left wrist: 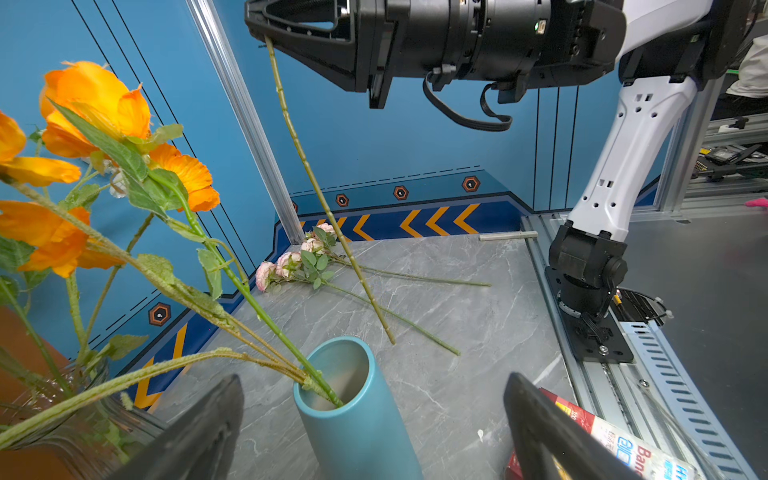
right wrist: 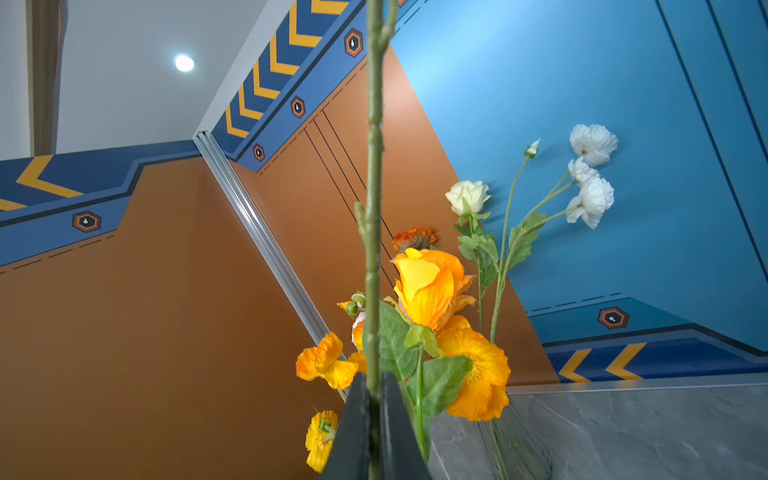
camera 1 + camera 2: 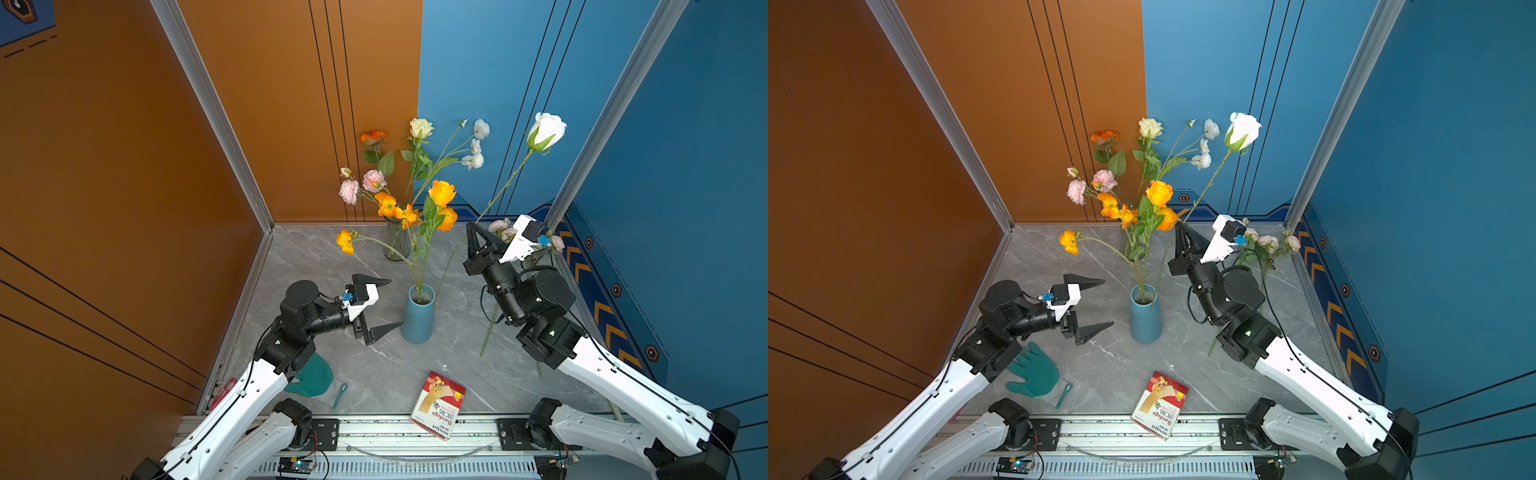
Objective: Arrange the flowers into the vase
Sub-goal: 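Carry the white rose over the teal vase held by the left gripper, then lower the white rose stem into the teal vase and open the right gripper, then draw the right gripper back to the pink roses on the table, then grasp a pink rose stem with the right gripper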
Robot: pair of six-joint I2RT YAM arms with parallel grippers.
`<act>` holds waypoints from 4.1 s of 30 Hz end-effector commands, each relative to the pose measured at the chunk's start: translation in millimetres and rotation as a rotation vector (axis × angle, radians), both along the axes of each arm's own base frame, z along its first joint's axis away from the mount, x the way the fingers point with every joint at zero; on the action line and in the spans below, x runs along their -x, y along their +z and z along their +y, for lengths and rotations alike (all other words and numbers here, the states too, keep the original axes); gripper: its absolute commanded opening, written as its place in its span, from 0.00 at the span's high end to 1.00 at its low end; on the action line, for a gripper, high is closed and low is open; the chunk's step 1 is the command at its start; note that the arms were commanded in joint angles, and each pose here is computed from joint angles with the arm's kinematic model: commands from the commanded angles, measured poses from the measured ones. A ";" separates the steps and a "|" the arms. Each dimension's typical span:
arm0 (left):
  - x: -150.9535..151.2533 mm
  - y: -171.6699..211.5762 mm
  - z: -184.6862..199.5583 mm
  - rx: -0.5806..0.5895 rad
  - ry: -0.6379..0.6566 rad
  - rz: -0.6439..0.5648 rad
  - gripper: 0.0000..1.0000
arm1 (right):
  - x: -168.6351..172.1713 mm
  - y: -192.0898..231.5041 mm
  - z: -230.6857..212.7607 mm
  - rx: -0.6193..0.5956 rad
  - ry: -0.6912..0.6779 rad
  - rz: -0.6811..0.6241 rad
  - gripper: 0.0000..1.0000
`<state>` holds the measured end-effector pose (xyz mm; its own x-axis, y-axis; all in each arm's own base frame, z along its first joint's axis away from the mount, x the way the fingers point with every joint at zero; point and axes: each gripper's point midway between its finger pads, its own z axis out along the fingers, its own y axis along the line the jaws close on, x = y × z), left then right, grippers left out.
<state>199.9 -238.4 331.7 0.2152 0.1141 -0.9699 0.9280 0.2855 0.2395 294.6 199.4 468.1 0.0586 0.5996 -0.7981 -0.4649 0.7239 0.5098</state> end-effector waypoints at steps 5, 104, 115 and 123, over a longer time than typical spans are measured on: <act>1.9 4.9 -0.5 0.013 -0.022 0.005 0.02 | -7.6 1.6 -7.0 -0.075 -0.106 -0.092 1.00; 32.5 -45.7 -59.6 -0.079 -0.245 0.177 0.02 | -43.9 -317.4 -172.1 0.302 -0.340 1.007 0.43; 47.5 -54.3 -70.9 -0.105 -0.300 0.186 0.02 | -108.9 -390.4 -201.8 0.236 -0.242 1.257 0.58; 47.8 -53.1 -69.2 -0.110 -0.293 0.173 0.02 | -137.6 -423.0 -205.5 0.290 -0.241 1.351 0.66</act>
